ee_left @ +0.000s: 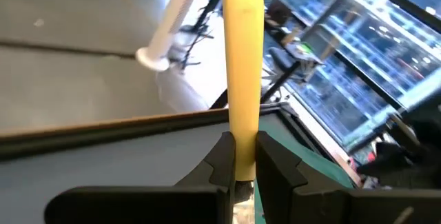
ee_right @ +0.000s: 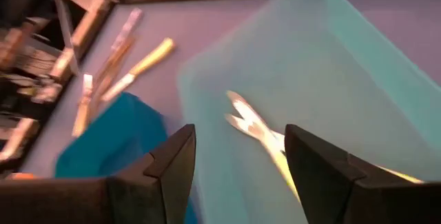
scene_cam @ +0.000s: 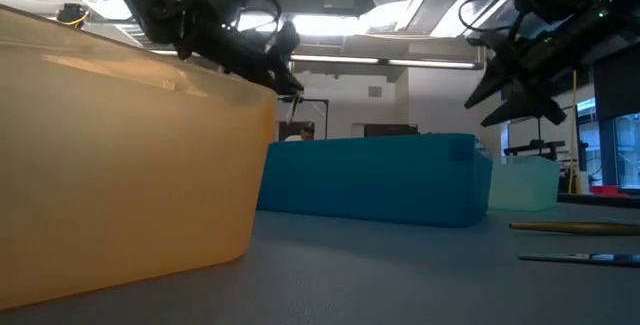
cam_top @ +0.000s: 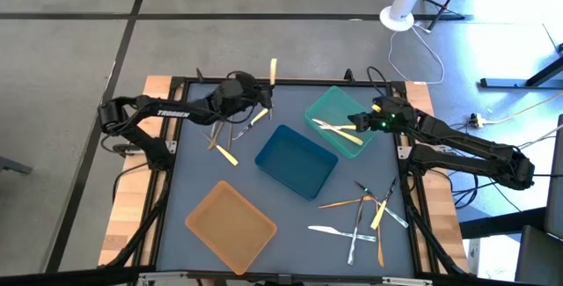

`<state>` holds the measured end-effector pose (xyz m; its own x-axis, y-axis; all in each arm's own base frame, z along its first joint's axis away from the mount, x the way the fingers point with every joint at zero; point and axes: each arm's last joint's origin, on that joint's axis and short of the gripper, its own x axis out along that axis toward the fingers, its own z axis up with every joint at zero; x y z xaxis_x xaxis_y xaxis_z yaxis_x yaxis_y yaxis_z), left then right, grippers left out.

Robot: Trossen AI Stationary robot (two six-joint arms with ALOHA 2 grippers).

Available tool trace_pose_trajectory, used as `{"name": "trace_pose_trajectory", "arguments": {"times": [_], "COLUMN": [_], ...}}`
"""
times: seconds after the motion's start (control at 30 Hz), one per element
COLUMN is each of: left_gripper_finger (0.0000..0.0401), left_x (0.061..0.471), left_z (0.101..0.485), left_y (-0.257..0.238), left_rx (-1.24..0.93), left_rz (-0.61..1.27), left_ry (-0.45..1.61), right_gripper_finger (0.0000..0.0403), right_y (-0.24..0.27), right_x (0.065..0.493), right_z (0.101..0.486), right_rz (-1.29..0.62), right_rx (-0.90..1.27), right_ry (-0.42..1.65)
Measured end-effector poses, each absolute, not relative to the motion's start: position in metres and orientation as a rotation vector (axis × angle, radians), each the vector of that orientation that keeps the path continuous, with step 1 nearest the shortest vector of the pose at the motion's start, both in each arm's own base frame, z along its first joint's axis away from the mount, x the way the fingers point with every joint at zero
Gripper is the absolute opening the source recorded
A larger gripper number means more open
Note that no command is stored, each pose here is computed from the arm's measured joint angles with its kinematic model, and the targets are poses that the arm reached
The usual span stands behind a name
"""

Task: Sort silverware by color (type)
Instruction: Put the right yellow knife into the light blue bin

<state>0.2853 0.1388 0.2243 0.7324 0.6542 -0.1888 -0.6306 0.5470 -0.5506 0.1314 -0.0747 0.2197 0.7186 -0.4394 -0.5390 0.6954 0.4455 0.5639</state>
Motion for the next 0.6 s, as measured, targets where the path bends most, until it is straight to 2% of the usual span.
{"name": "trace_pose_trajectory", "arguments": {"times": [0.6], "left_gripper_finger": [0.0032], "left_x": [0.305], "left_z": [0.245], "left_y": [0.097], "left_rx": [-0.097], "left_rz": [0.455], "left_ry": [-0.032], "right_gripper_finger": [0.0209], "right_y": [-0.077], "right_x": [0.146], "right_z": [0.257], "right_rz": [-0.395], "right_rx": [0.790], "right_ry": [0.004]}}
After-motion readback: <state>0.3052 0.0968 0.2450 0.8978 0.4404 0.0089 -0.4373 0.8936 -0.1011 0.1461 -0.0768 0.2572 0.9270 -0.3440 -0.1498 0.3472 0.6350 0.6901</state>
